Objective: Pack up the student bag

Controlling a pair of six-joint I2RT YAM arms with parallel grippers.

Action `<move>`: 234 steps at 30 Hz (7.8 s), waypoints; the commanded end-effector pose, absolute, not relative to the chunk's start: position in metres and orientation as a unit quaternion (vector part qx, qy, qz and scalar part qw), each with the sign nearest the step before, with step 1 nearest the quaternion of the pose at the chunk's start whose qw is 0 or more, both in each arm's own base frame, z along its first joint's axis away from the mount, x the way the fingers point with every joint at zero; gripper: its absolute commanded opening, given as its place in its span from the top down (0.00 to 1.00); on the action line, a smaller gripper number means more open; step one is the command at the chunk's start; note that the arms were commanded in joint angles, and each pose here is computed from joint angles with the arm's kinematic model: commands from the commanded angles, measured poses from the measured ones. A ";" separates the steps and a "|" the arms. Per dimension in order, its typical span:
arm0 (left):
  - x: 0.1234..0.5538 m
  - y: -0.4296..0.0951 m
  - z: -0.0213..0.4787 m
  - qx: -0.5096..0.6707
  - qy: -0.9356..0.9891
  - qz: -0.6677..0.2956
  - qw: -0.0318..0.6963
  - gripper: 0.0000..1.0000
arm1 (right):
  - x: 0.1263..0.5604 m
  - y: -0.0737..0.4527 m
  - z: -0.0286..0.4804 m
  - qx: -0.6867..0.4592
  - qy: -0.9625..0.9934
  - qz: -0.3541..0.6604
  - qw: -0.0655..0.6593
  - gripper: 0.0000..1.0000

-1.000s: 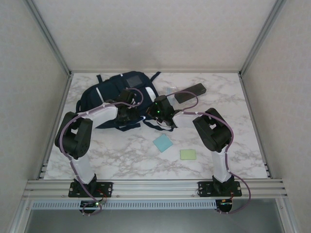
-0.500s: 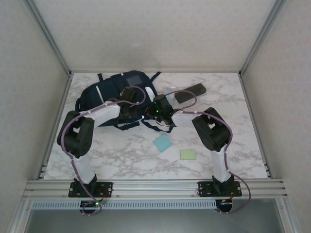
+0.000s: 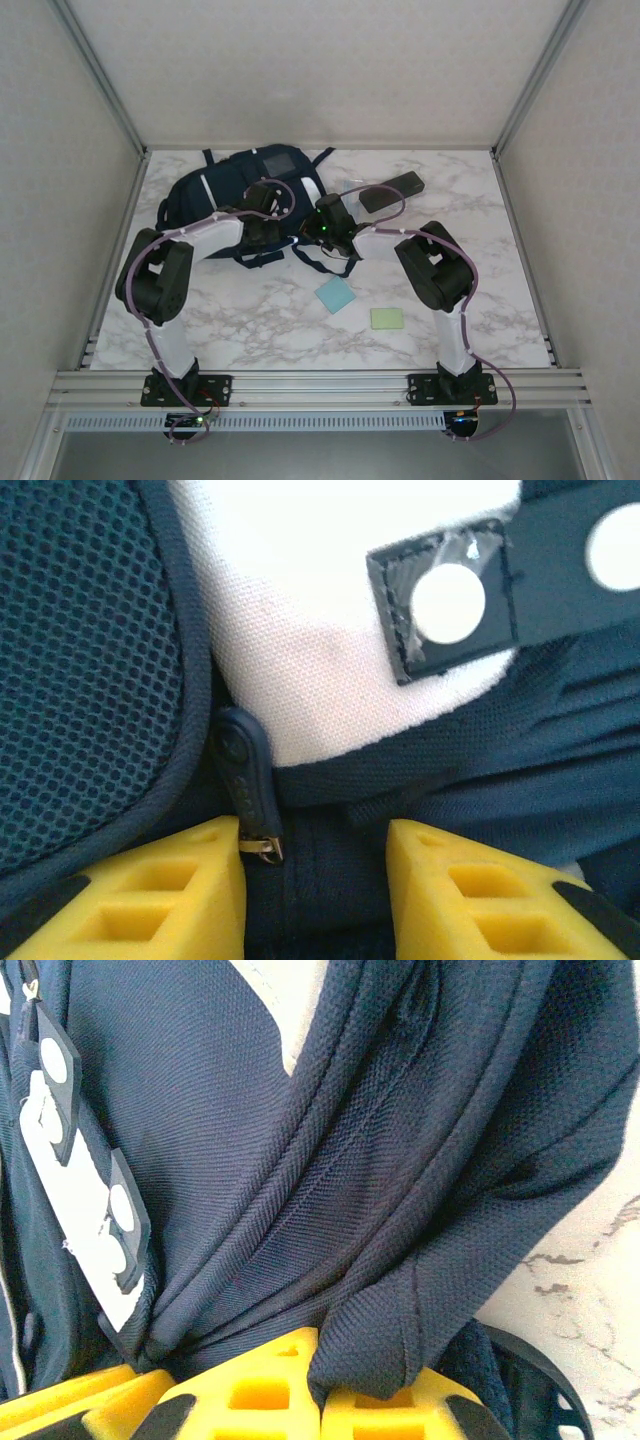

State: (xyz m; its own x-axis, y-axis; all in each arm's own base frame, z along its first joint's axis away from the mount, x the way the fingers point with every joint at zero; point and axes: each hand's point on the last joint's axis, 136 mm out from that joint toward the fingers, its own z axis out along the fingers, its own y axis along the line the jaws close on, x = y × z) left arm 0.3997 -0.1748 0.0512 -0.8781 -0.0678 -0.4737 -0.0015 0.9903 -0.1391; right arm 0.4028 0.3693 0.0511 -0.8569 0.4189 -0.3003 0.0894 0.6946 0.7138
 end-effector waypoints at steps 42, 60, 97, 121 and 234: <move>0.423 -0.139 0.014 -0.210 0.955 -0.060 0.198 0.44 | 0.327 0.395 -0.006 0.063 0.935 0.342 0.077 1.00; 0.364 -0.162 0.001 -0.160 0.980 -0.019 0.115 0.32 | 0.329 0.394 -0.009 0.062 0.937 0.333 0.079 1.00; 0.363 -0.074 0.122 -0.282 0.928 -0.112 0.217 0.12 | 0.325 0.353 0.139 -0.204 0.952 0.178 0.144 0.53; 0.364 -0.029 0.038 -0.388 0.895 -0.133 0.177 0.56 | 0.376 0.445 0.053 -0.197 0.952 0.081 0.218 0.70; 0.364 -0.195 0.084 -0.033 0.987 -0.027 0.152 0.60 | 0.400 0.331 0.035 0.073 0.958 0.233 0.149 0.32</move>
